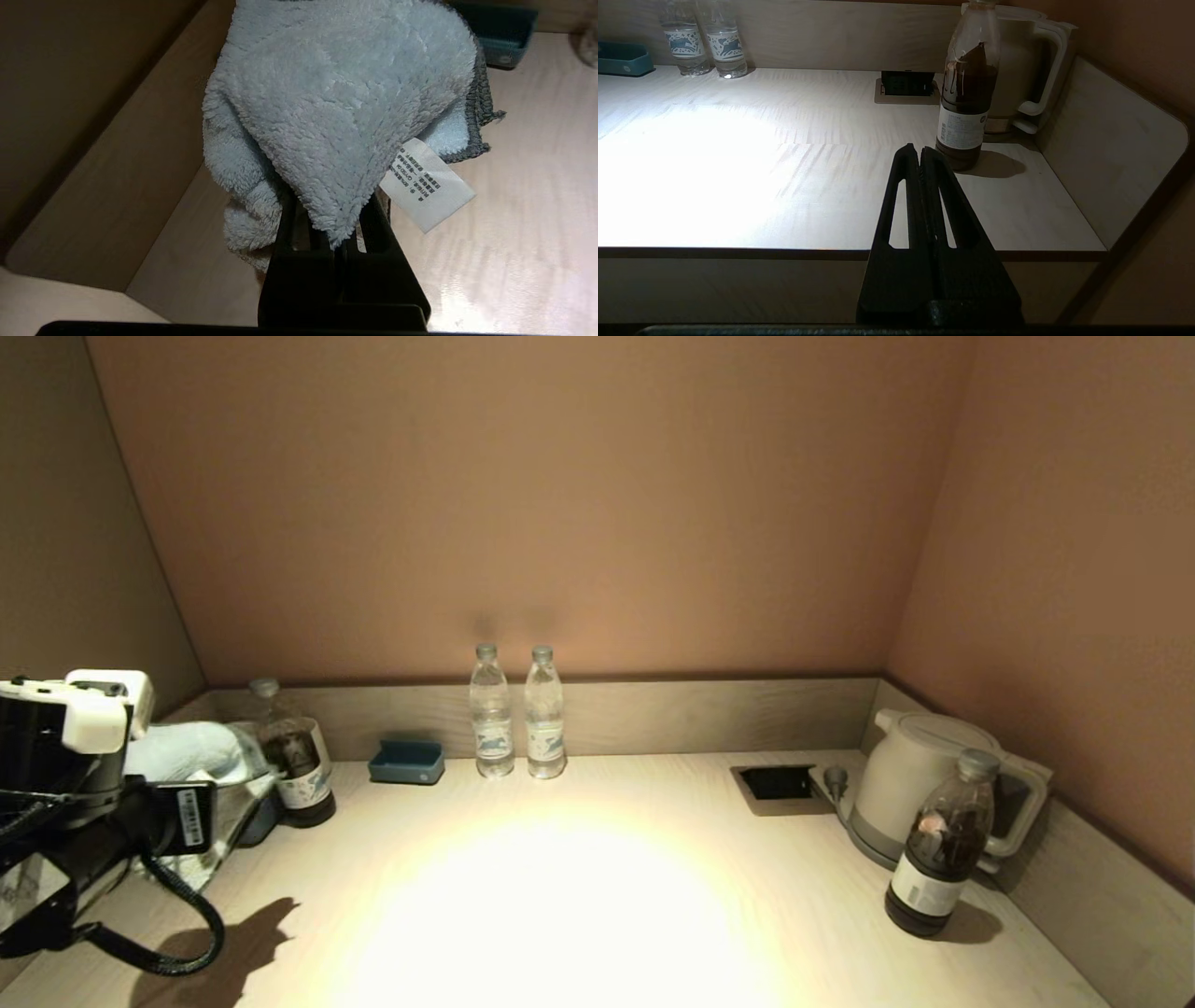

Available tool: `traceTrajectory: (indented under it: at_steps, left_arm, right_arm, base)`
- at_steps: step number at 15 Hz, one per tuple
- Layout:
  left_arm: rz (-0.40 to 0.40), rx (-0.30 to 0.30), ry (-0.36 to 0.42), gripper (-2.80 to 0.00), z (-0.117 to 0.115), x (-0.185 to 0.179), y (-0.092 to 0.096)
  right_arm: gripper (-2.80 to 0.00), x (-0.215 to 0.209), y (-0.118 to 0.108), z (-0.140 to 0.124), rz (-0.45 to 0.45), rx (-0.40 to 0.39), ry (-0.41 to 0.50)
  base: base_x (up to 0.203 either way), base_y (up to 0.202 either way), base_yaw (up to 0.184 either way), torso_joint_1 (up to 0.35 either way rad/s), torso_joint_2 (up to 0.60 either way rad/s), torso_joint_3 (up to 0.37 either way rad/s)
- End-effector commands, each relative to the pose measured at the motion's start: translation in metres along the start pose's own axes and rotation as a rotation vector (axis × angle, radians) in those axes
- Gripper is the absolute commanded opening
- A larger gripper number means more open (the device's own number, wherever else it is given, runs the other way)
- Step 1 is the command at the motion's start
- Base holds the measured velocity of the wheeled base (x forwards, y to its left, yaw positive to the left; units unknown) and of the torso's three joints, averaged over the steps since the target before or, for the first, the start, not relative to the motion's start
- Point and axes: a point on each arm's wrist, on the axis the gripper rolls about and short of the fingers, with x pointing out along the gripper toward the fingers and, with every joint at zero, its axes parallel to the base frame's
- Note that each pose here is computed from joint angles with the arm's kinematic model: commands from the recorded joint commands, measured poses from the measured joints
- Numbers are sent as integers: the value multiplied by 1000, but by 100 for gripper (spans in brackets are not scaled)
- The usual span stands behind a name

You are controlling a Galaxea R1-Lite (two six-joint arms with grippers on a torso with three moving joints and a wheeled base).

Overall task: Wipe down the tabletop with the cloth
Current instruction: Place the tablecloth

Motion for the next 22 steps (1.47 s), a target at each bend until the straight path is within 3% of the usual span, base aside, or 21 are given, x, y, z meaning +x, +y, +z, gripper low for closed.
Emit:
traceTrajectory:
  at_steps: [1, 4, 7, 8, 10, 12, 17, 22]
  left_arm:
    - [39, -29, 0, -280, -3, -5, 18]
    - [122, -80, 76, -280, -3, 16, 49]
    - [59, -118, 154, -280, 6, 25, 69]
    - [12, -126, 167, -280, 9, 22, 72]
    - [-209, -150, 206, -280, 17, 8, 77]
    - [-339, -171, 237, -280, 24, -2, 85]
    - [-405, -186, 234, -280, 27, 4, 102]
    - [-342, -198, 259, -280, 24, 26, 130]
  right_arm:
    - [-280, 0, 0, 0, 1, -1, -1]
    - [-280, 0, 0, 0, 1, -1, 1]
    - [-280, 0, 0, 0, 1, -1, 0]
    - [-280, 0, 0, 0, 1, -1, 1]
    - [-280, 0, 0, 0, 1, -2, -1]
    - [-280, 0, 0, 0, 1, -2, -1]
    - [-280, 0, 0, 0, 1, -1, -1]
    - [-280, 0, 0, 0, 1, -1, 0]
  base:
    - [0, 0, 0, 0, 0, 0]
    - [0, 0, 0, 0, 0, 0]
    - [0, 0, 0, 0, 0, 0]
    - [0, 0, 0, 0, 0, 0]
    - [0, 0, 0, 0, 0, 0]
    - [0, 0, 0, 0, 0, 0]
    - [0, 0, 0, 0, 0, 0]
    - [0, 0, 0, 0, 0, 0]
